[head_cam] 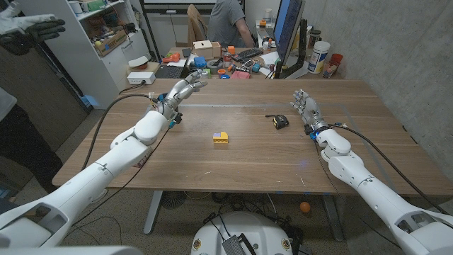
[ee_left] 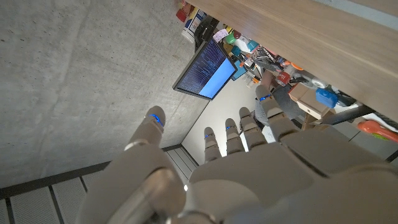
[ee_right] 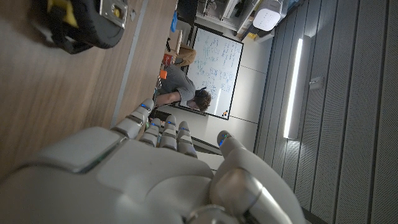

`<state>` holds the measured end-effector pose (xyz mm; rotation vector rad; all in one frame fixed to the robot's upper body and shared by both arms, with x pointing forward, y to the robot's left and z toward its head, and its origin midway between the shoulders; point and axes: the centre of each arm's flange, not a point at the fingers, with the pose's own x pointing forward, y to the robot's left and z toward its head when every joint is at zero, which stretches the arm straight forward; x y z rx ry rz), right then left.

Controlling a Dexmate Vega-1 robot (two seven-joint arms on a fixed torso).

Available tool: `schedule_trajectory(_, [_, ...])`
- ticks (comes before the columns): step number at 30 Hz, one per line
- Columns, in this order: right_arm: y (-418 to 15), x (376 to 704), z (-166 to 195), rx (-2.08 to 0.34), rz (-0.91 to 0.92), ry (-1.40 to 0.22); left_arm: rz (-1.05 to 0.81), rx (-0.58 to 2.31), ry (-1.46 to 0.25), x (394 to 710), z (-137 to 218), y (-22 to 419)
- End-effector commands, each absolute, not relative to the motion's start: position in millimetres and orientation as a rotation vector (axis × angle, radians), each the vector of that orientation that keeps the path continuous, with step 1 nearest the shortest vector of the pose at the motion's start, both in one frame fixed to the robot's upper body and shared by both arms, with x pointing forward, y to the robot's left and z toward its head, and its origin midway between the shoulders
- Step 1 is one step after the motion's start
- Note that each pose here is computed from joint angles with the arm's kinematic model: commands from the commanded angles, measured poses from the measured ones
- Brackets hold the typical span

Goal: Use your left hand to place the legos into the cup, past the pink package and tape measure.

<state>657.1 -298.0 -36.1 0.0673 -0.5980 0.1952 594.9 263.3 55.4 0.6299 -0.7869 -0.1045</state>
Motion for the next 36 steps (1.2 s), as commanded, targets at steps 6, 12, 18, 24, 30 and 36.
schedule_trajectory(6, [-302,656,-40,0.076,0.195,-0.602,-0.137,0.847,-0.912,557,96,239])
schedule_trajectory(12, [-301,656,-39,0.077,0.198,-0.608,-0.133,0.934,-0.963,544,107,233])
schedule_trajectory(18, [-301,656,-39,0.077,0.196,-0.611,-0.172,0.990,-0.995,533,117,227])
schedule_trajectory(24, [-300,656,-38,0.080,0.200,-0.617,-0.216,1.062,-1.019,523,126,217])
schedule_trajectory(30, [-300,655,-37,0.085,0.202,-0.624,-0.280,1.220,-1.006,513,141,200])
schedule_trajectory(36, [-302,654,-38,0.089,0.201,-0.630,-0.307,1.300,-1.004,507,149,189])
